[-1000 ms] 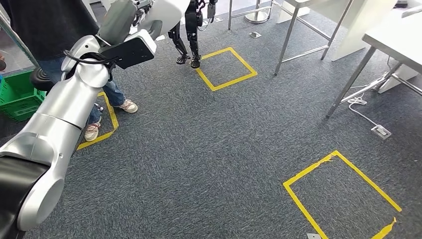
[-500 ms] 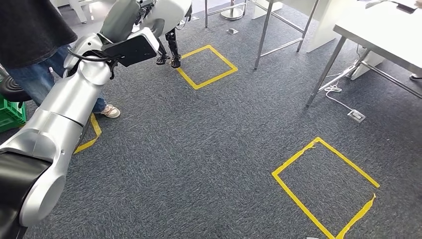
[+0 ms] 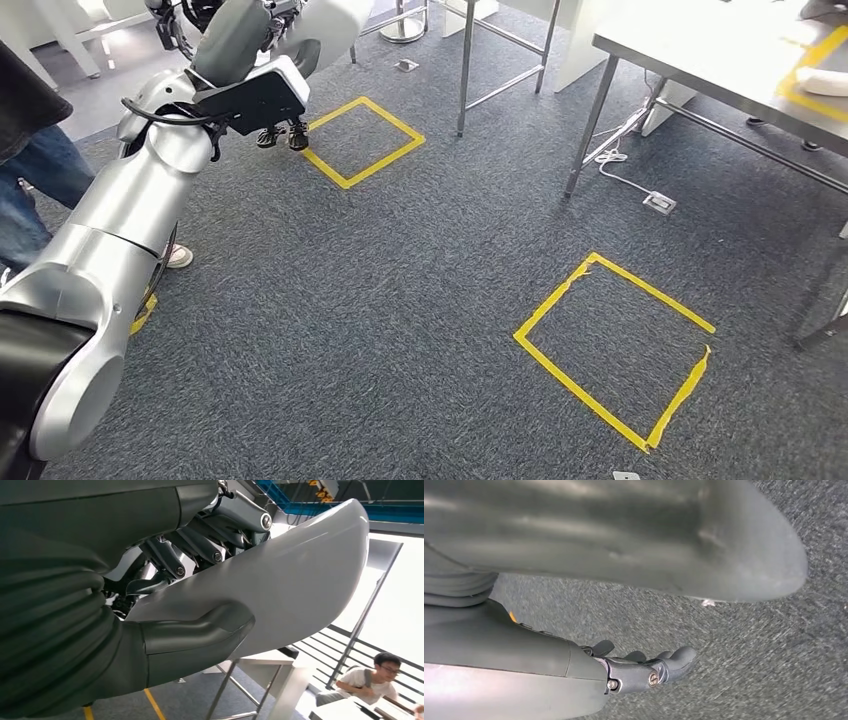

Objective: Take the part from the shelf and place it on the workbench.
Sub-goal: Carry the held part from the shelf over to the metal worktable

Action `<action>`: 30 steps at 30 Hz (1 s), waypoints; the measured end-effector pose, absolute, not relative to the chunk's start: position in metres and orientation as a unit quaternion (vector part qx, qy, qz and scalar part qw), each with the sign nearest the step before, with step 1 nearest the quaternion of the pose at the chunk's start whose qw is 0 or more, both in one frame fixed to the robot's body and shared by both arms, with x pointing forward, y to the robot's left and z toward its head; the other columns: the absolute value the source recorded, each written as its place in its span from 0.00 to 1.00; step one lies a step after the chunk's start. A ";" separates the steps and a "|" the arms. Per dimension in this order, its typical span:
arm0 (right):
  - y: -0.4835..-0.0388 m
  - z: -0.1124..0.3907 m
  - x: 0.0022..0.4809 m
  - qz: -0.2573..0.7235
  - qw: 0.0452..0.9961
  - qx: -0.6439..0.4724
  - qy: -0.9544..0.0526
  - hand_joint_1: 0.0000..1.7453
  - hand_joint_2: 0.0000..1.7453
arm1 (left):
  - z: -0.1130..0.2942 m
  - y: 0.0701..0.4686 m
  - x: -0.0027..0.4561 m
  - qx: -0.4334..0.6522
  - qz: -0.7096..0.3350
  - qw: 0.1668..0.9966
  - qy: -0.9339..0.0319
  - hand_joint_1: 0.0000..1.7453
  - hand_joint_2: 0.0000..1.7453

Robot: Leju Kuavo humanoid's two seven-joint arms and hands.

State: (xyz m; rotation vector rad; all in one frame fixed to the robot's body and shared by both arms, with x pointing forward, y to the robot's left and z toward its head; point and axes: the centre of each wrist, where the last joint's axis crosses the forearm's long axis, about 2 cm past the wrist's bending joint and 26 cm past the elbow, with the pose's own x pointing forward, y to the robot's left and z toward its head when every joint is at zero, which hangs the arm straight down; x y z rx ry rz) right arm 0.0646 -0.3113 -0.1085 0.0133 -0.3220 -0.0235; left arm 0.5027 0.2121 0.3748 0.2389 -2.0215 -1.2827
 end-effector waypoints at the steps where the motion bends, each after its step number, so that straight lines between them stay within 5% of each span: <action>1: -0.311 -0.108 0.065 -0.012 0.987 0.006 -0.160 0.00 0.00 | 0.375 0.212 0.503 0.093 -0.498 0.359 -0.784 1.00 1.00; 30: -0.309 -0.109 0.064 -0.012 0.987 0.009 -0.157 0.00 0.00 | 0.372 0.211 0.502 0.079 -0.493 0.357 -0.789 1.00 1.00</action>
